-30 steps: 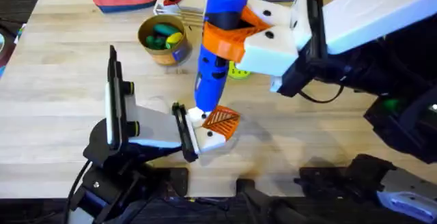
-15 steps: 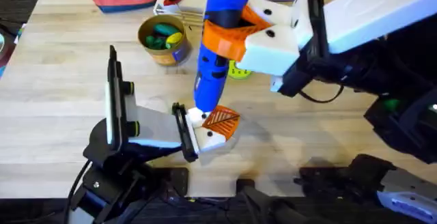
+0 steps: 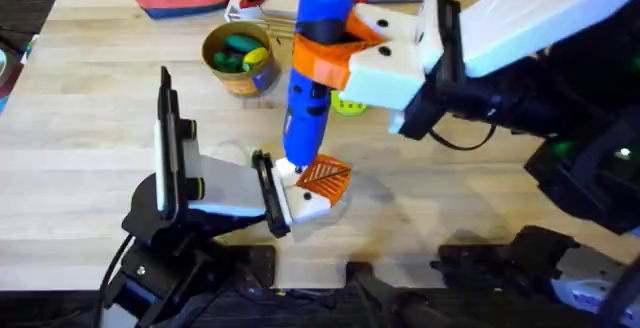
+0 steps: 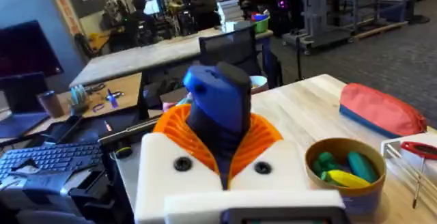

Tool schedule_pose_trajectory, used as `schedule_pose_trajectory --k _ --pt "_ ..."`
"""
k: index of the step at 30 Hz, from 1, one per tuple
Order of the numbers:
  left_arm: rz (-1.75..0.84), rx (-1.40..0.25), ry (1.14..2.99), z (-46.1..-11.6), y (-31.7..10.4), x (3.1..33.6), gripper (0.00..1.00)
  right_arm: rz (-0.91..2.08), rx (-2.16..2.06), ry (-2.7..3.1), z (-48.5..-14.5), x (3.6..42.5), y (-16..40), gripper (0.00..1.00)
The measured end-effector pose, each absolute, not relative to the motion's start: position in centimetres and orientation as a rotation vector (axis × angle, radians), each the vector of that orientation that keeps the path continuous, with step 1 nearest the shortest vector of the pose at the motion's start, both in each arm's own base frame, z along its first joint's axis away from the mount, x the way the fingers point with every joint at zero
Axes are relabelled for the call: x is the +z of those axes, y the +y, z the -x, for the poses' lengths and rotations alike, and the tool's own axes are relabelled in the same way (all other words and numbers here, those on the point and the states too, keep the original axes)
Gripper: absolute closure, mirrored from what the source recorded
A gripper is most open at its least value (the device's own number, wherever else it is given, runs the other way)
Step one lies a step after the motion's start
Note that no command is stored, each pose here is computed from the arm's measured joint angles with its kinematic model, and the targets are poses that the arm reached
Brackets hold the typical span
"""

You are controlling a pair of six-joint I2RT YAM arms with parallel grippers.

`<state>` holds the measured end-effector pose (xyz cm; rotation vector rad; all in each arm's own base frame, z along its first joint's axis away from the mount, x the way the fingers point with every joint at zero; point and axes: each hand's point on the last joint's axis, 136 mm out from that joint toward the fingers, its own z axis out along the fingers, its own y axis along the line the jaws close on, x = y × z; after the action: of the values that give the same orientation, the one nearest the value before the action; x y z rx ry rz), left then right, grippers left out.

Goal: Pick up the gripper from the table and insert it into the empty holder that is missing its gripper. Then pick up a screw, insert it into the mounting hole, and use the screwdriver to tighten it. Finally, clean up the table by picking up the vegetable and placing it into the bucket.

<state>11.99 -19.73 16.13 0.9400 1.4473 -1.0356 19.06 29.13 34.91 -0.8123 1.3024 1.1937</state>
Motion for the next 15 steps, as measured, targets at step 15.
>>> schedule_pose_trajectory --k 15 --pt "-0.940 -1.035 1.448 -12.00 -19.73 16.11 0.996 0.799 1.199 1.285 -19.13 35.38 29.07 0.994"
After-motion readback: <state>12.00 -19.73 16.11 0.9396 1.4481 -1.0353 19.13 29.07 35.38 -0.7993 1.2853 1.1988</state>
